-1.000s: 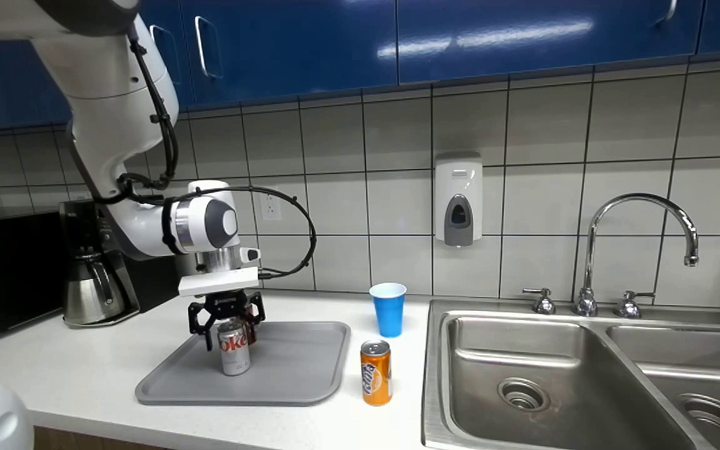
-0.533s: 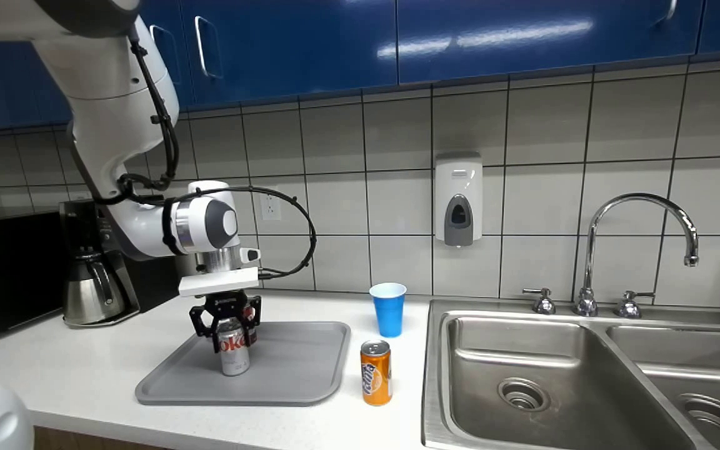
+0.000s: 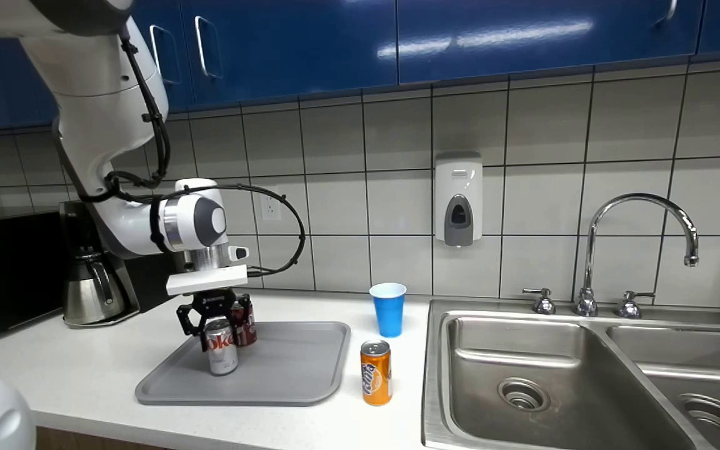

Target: Move the orange can to the right the gray can to the left and the red can forward from the tray

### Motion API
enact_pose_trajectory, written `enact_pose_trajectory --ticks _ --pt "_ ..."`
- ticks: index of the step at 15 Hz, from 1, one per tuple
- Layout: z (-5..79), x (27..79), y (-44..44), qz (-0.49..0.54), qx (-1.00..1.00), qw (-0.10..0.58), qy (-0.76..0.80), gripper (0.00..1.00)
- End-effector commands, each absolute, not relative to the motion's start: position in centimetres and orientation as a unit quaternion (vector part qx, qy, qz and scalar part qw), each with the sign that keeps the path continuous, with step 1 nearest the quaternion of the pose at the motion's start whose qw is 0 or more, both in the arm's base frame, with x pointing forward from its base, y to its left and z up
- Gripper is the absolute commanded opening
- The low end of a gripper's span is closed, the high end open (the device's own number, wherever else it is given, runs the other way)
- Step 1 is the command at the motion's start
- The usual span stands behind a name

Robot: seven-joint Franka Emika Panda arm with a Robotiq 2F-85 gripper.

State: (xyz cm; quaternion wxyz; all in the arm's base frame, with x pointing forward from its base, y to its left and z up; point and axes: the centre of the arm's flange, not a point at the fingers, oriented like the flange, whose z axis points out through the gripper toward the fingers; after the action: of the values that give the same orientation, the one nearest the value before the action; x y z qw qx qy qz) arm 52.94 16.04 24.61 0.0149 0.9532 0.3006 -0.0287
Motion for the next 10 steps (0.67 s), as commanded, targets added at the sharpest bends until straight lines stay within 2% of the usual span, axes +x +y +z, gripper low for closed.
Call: enact_pose_trajectory --ticks 1,10 --pt "27.6 52.6 17.7 -0.018 0.947 0.014 0.319 0.38" --pt "29.0 52.1 23.5 -0.001 0.924 0.002 0.382 0.38"
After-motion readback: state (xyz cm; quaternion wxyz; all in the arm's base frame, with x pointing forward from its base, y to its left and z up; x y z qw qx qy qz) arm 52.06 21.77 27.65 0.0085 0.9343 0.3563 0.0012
